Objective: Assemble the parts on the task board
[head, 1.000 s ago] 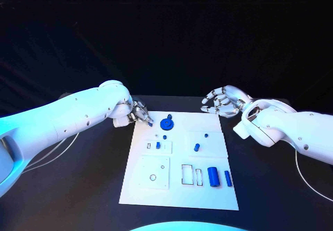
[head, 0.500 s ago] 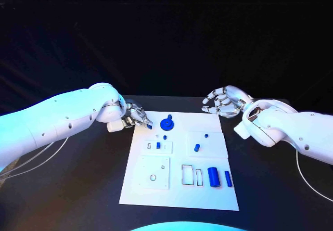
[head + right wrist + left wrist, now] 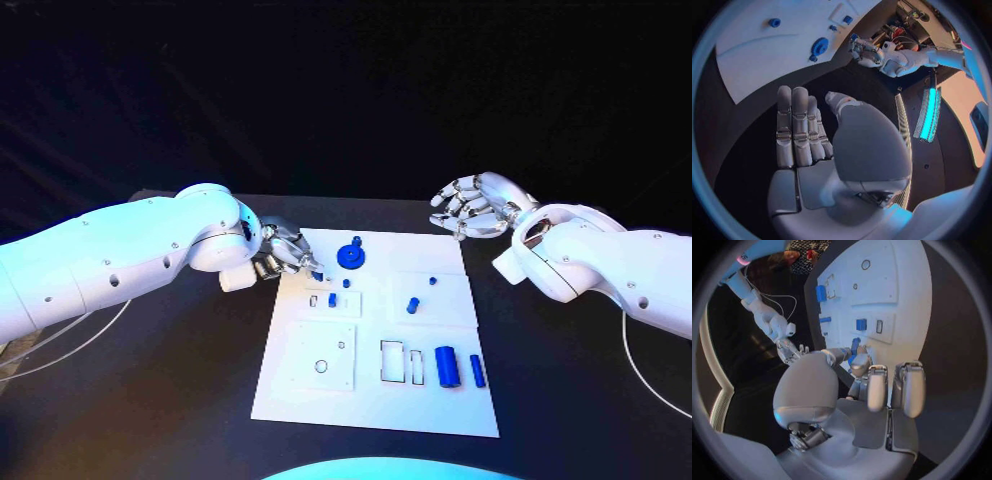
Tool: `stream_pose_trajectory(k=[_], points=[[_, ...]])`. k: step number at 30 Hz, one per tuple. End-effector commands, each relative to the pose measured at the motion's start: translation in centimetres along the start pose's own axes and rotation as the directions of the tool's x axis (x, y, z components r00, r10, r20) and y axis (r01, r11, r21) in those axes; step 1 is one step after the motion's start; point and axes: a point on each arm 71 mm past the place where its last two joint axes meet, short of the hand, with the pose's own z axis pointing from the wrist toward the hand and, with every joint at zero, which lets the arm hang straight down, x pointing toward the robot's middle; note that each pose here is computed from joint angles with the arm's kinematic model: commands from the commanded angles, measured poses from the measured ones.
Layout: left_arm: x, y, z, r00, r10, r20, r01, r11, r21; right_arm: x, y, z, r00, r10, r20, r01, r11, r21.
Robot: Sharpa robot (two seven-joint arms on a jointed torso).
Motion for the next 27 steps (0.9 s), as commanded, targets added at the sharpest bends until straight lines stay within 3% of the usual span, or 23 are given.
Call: stream_pose_trajectory(k=[1, 10, 17, 27], points=[[0.14, 0.09, -0.18, 0.996, 0.07, 0.061, -0.069, 0.997, -0.02, -0.3, 0.0, 0.1, 0.999, 0.035, 0.024, -0.034, 0.999, -0.016], [1.74, 0.66, -0.26, 0.978, 0.183, 0.098, -0.179, 0.983, -0.05, -0.7, -0.6, 0.3, 0.996, 0.085, 0.037, -0.085, 0.996, -0.004], [2.81, 0.67, -0.29, 0.98, 0.177, 0.089, -0.174, 0.984, -0.043, -0.7, -0.9, 0.4, 0.993, 0.11, 0.038, -0.11, 0.994, 0.002], [3.53, 0.39, -0.3, 0.979, 0.187, 0.081, -0.184, 0.982, -0.036, -0.8, -1.0, 0.5, 0.992, 0.119, 0.037, -0.12, 0.993, 0.004]])
